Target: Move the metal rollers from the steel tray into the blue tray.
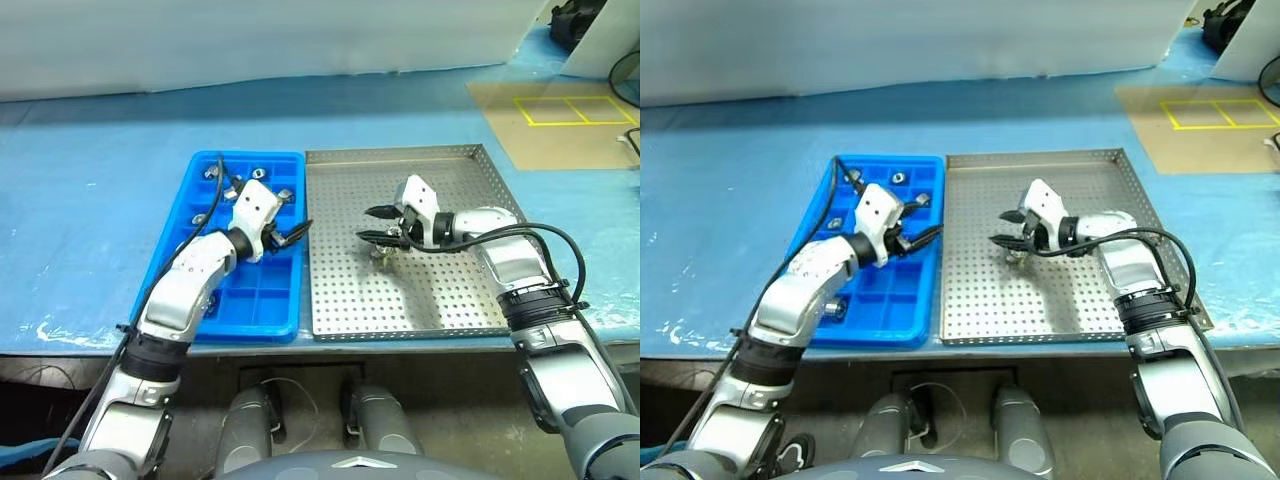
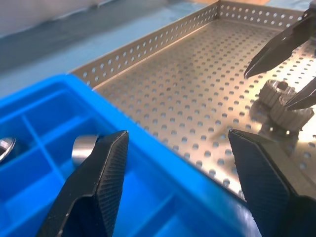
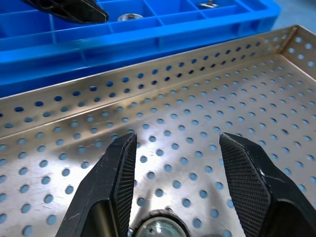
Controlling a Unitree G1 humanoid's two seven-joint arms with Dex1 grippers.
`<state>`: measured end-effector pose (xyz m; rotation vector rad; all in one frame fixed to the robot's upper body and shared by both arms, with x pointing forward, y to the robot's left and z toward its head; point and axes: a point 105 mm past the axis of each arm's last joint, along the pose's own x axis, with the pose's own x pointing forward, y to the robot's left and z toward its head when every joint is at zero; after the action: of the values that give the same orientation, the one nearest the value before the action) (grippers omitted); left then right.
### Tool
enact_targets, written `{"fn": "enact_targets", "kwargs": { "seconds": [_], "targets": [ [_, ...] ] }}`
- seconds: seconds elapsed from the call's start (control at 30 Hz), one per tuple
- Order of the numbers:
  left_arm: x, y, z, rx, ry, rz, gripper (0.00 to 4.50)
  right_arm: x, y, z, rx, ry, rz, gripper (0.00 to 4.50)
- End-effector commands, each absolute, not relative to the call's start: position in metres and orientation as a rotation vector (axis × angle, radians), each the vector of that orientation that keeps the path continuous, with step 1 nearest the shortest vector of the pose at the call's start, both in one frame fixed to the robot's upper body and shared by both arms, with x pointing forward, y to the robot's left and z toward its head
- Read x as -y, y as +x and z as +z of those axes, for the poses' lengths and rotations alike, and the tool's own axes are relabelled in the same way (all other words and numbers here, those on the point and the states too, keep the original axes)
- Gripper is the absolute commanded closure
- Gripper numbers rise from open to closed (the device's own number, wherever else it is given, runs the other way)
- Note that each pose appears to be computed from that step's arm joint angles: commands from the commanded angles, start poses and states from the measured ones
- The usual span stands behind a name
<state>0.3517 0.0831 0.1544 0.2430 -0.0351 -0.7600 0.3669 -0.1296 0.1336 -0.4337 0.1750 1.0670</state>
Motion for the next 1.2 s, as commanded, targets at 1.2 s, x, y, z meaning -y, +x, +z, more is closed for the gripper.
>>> {"fn": "enact_targets", "kwargs": {
  "seconds": [1.2],
  "targets": [
    [-0.088,0.342,0.192,0.095,0.122,-0.765,1.11,0.133,0.370,0.096,-0.145,-0.614,1.062,1.81]
  ]
}}
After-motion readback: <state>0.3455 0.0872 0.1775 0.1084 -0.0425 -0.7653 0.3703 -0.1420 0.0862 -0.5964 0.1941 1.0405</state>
